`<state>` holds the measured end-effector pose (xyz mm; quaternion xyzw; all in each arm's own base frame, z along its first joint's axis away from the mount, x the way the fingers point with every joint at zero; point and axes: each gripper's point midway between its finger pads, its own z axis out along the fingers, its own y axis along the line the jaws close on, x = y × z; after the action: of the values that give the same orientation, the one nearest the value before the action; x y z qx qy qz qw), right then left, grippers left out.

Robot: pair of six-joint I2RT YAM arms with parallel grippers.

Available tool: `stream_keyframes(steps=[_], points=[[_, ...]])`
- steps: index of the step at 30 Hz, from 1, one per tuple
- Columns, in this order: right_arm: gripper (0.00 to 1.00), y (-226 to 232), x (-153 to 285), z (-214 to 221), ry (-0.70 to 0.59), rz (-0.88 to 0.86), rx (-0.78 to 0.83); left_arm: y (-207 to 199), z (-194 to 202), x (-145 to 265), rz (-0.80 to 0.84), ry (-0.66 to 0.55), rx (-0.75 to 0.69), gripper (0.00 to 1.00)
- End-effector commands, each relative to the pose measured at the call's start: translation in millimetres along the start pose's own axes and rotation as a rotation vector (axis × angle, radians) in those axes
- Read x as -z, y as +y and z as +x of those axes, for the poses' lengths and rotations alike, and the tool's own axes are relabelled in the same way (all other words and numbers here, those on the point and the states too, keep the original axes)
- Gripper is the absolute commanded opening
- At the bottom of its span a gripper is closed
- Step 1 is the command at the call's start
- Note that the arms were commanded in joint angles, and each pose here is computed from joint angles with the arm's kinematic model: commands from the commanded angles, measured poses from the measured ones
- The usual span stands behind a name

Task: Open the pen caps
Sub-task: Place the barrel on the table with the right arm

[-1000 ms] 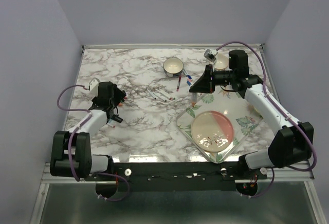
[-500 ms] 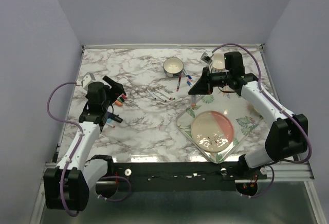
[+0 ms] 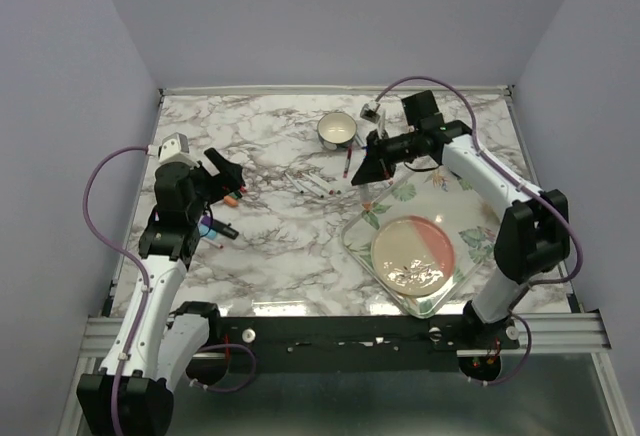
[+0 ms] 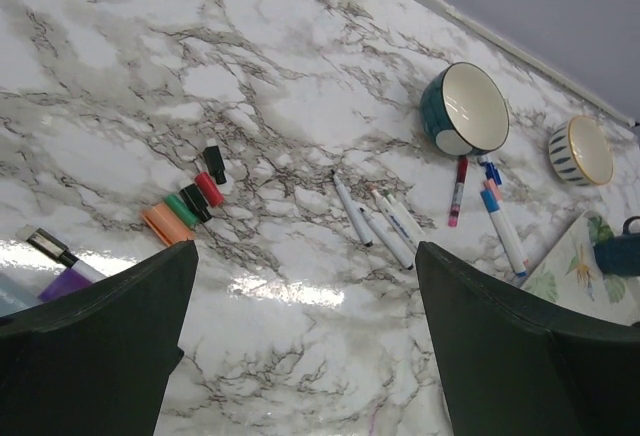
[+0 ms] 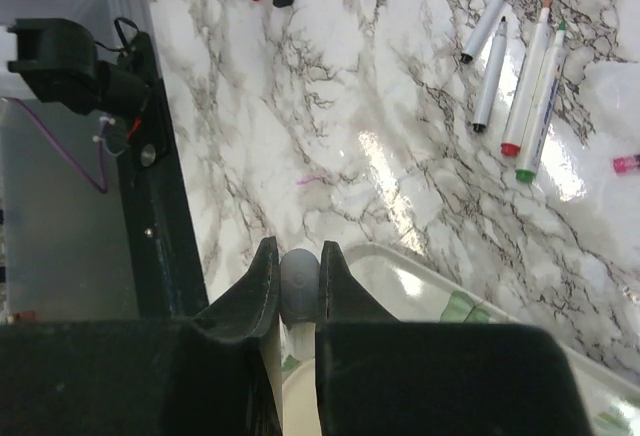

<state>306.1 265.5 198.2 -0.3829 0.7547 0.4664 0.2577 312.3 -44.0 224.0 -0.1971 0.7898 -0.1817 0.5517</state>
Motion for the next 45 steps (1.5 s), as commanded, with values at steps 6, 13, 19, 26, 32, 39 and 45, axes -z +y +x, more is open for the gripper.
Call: stream_keyframes(steps=[6,13,19,26,32,39,45], points=[[0.01,-17.9,-67.0,10.0,0.360,0.173,0.132,-1.7,11.2,20.1,0.066,0.035,-0.139,0.99],[0.02,-51.0,-114.1,-6.1,0.467,0.346,0.181,-4.5,2.3,29.6,0.076,-0.010,-0.150,0.99],[0.04,-80.0,-148.9,1.6,0.495,0.474,0.183,-6.6,-0.5,33.3,0.088,-0.027,-0.154,0.99],[0.10,-95.5,-168.1,9.6,0.508,0.521,0.188,-9.9,-1.6,35.6,0.105,-0.033,-0.155,0.99],[0.16,-107.8,-180.3,19.8,0.529,0.548,0.203,-10.4,-1.3,35.8,0.108,-0.033,-0.154,0.99],[0.25,-114.2,-185.6,16.4,0.528,0.594,0.255,-9.9,-0.5,35.0,0.107,-0.031,-0.154,0.99],[0.34,-113.4,-186.4,15.5,0.531,0.603,0.276,-10.2,-0.7,35.0,0.109,-0.031,-0.155,0.99]])
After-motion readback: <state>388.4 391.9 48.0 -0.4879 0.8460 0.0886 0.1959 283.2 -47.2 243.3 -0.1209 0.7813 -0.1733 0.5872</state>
